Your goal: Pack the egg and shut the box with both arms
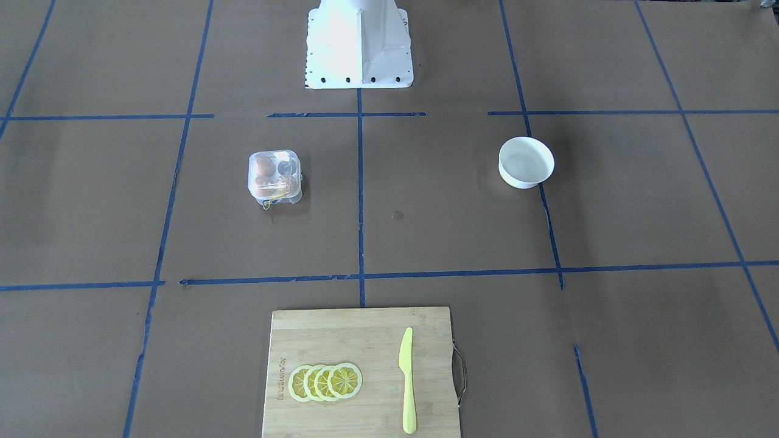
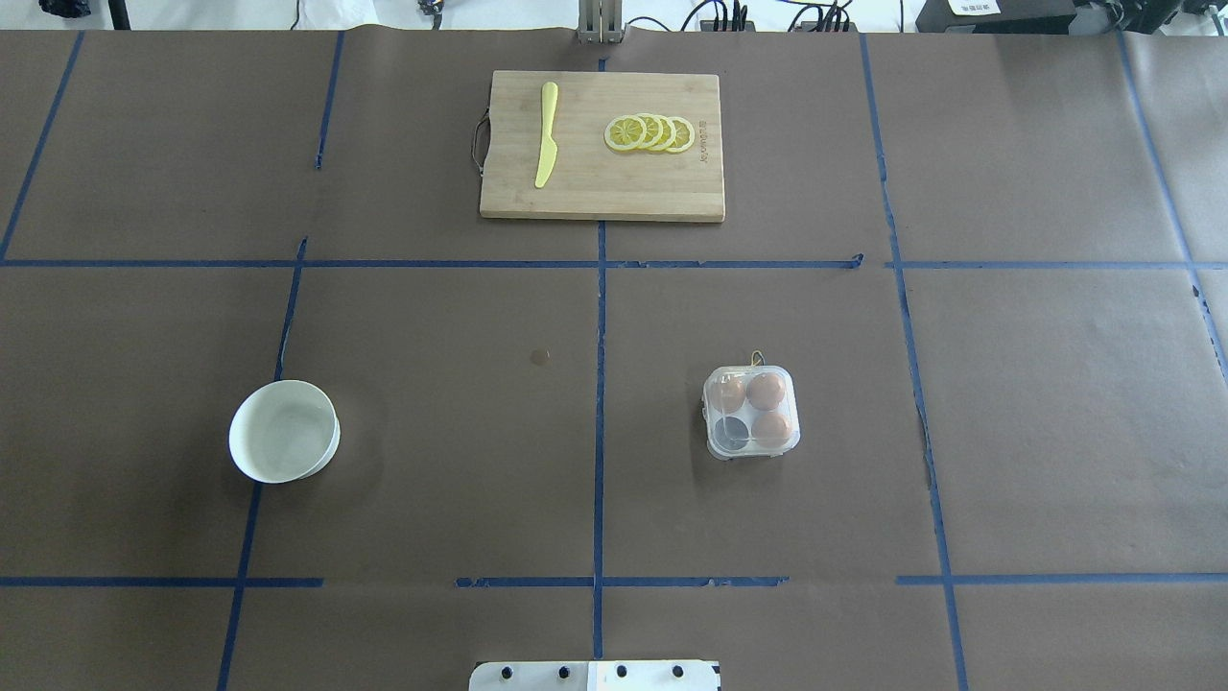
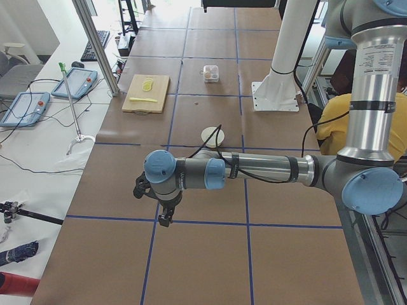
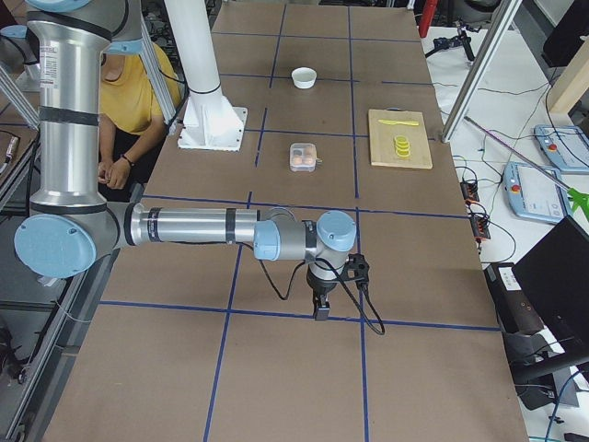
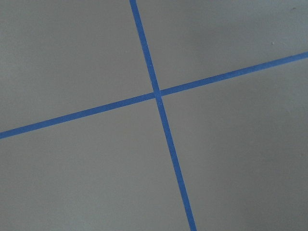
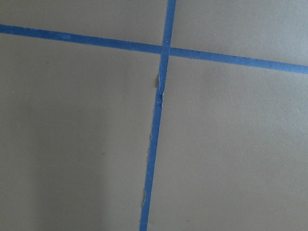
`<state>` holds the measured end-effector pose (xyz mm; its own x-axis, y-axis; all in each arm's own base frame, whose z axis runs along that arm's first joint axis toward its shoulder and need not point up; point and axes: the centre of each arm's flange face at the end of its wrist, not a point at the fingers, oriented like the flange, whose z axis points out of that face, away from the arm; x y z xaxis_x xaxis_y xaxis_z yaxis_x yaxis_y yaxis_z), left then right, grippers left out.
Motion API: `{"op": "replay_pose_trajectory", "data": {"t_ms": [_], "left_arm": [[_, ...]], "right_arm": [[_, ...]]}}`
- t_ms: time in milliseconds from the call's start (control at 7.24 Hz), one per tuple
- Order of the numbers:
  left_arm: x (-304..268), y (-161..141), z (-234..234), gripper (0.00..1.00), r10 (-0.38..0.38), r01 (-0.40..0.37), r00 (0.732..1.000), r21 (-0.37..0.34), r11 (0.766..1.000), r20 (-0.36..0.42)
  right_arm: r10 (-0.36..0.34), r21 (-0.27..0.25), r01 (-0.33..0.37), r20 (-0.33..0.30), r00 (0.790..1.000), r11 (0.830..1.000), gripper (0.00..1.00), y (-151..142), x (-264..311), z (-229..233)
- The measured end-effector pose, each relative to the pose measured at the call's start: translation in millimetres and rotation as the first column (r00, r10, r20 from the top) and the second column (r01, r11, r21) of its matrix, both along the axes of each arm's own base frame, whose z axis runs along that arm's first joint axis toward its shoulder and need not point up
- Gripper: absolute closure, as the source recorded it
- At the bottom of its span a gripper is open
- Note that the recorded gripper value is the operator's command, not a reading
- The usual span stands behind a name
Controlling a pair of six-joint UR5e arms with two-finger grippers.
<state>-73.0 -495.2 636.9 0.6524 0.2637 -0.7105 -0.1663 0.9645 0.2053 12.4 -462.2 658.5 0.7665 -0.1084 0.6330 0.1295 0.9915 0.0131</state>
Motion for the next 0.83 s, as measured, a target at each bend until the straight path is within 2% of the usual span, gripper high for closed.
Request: {"op": "replay_pose_trajectory", "data": {"t_ms": [829], "left_arm": [[0.2,9.1,5.8,0.0,0.0,0.0,1.0,-0.012,1.0,0.0]], "right_arm": [[-0.001,-0.004,0.001,0.001,1.0,1.0,0.0,1.7,-0.1,2.1]]}}
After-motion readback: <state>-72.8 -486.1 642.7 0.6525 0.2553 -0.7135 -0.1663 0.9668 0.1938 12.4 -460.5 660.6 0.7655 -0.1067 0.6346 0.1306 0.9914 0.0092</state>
